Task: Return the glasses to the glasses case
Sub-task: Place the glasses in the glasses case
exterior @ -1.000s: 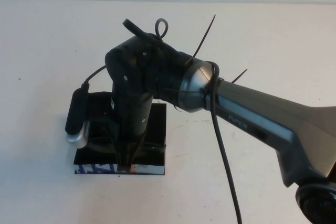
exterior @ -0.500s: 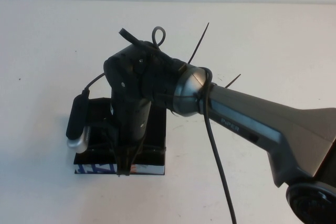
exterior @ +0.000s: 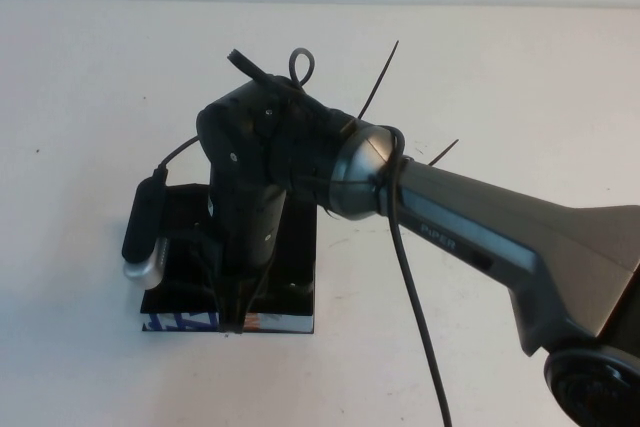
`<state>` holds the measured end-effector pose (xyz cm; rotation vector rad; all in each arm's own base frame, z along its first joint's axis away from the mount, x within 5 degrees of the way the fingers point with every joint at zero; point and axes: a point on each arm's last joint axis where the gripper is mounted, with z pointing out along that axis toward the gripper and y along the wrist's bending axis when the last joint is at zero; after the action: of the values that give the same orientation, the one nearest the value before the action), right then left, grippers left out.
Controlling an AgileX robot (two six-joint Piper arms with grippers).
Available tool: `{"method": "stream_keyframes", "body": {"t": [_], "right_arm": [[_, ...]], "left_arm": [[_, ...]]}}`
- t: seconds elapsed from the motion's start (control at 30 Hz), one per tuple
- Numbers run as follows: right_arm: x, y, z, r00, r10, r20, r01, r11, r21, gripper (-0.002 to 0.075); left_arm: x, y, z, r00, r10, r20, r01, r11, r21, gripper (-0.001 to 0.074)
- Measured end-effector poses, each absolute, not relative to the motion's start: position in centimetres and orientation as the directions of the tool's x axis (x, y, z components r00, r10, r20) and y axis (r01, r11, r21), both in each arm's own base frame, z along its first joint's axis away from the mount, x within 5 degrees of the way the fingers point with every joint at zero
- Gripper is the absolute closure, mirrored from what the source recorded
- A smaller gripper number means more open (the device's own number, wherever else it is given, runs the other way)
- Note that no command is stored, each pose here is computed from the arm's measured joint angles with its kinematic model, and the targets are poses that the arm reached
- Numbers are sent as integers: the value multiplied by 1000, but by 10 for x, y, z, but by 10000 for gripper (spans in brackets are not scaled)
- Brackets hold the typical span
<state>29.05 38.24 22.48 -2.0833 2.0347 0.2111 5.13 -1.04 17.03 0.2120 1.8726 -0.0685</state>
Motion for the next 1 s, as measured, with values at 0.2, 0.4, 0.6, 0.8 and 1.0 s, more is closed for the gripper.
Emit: {"method": "stream_keyframes", "body": {"t": [0.2, 0.4, 0.6, 0.8, 1.0], "right_arm": [[292, 381, 225, 37, -969, -243, -997, -19, -76, 495], [295, 378, 226, 52, -976, -212, -993, -28, -116, 445], [301, 370, 239, 52, -977, -207, -986, -18, -163, 439], [311, 356, 255, -12, -978, -209, -976, 57, -210, 440], [323, 341, 267, -235, -942, -239, -930, 290, -228, 568]], "left_arm": [[51, -10, 170, -293, 112, -949, 181, 982, 60, 738], [51, -10, 170, -293, 112, -949, 181, 982, 60, 738], [51, -10, 170, -293, 112, -949, 181, 982, 60, 738], [51, -10, 170, -293, 112, -949, 181, 982, 60, 738], [51, -10, 170, -293, 112, -949, 181, 982, 60, 738]]}}
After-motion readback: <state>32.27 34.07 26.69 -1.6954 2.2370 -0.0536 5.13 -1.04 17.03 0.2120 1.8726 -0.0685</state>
